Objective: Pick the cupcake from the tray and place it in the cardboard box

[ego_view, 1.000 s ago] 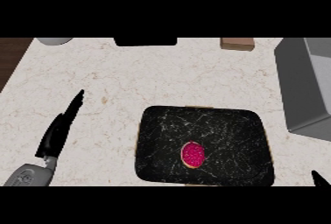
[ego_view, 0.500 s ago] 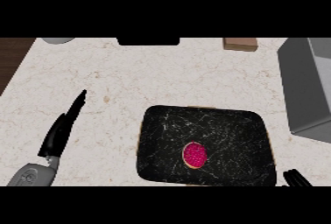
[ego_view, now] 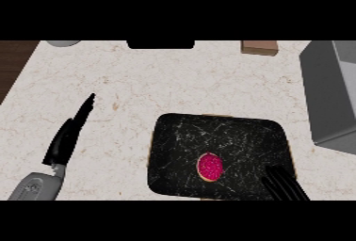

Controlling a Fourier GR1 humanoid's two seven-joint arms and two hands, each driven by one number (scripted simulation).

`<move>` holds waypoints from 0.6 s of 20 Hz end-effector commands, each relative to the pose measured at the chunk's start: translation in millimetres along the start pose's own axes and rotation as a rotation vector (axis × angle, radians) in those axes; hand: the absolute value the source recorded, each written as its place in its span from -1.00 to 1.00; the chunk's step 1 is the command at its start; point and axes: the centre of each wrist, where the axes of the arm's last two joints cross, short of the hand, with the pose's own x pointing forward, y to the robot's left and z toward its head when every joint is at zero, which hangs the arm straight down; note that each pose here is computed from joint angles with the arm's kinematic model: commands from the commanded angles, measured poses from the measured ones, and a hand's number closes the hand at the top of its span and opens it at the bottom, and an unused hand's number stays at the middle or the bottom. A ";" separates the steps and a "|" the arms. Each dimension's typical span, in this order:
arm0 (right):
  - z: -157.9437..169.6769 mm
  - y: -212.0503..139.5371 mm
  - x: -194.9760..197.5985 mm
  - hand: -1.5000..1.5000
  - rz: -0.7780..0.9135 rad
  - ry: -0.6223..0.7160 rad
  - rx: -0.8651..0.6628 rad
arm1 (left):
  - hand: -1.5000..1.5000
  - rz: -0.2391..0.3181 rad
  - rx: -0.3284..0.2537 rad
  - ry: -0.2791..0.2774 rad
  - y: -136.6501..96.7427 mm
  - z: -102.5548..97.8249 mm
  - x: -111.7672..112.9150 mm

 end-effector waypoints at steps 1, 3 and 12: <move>-23.1 6.6 9.2 -1.00 0.007 0.017 0.046 | 0.00 0.012 0.016 0.008 -8.6 -0.9 -2.3; -31.6 20.5 2.3 -1.00 0.028 -0.004 0.015 | 0.00 0.018 0.012 -0.002 4.2 -9.0 -7.1; -47.9 29.2 7.6 -1.00 0.097 -0.026 -0.051 | 0.00 -0.003 0.006 -0.006 2.2 -6.8 9.0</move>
